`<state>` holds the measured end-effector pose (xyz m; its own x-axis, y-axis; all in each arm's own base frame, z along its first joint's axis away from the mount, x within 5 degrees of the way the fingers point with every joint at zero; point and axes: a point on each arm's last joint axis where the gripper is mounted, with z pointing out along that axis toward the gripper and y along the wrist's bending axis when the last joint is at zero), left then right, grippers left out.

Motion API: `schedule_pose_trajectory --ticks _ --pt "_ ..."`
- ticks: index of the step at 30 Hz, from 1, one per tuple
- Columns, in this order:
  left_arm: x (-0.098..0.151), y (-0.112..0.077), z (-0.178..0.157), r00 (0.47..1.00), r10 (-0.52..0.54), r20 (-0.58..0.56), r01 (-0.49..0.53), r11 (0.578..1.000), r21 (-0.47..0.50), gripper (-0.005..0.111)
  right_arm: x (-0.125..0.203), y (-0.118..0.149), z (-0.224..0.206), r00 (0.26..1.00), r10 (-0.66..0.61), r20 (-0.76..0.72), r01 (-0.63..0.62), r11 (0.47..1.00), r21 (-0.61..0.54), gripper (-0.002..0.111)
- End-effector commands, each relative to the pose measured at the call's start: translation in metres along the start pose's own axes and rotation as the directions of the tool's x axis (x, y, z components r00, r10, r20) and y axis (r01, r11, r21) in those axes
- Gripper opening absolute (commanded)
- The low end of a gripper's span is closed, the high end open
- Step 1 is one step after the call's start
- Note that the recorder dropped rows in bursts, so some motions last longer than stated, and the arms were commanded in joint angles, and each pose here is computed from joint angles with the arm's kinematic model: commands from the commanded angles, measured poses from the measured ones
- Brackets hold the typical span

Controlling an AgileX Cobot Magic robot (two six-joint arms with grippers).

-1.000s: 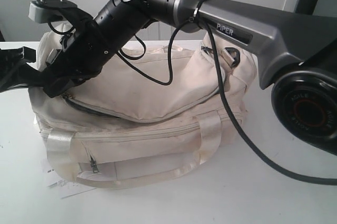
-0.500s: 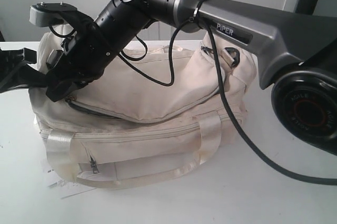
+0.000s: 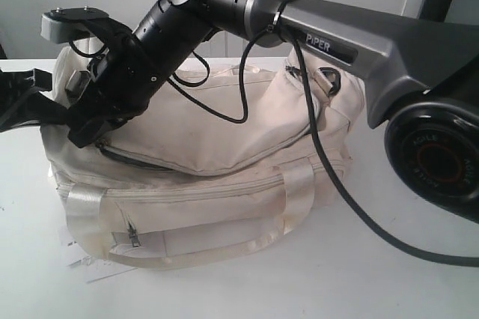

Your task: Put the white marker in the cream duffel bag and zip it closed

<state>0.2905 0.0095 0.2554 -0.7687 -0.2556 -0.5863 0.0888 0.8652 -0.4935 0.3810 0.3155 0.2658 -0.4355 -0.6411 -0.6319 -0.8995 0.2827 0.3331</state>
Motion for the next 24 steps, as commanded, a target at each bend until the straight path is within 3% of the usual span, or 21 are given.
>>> schedule_pose_trajectory --ticks 1,24 --pt "-0.002 0.002 -0.001 0.999 0.009 0.031 -0.008 1.000 -0.026 0.000 0.002 0.005 -0.007 0.999 0.002 -0.044 -0.002 1.000 -0.007 0.000" --pt "-0.003 0.002 -0.001 0.999 0.009 0.033 -0.008 1.000 -0.029 0.000 0.002 0.011 -0.018 0.998 0.040 -0.058 -0.039 0.999 0.025 0.000"
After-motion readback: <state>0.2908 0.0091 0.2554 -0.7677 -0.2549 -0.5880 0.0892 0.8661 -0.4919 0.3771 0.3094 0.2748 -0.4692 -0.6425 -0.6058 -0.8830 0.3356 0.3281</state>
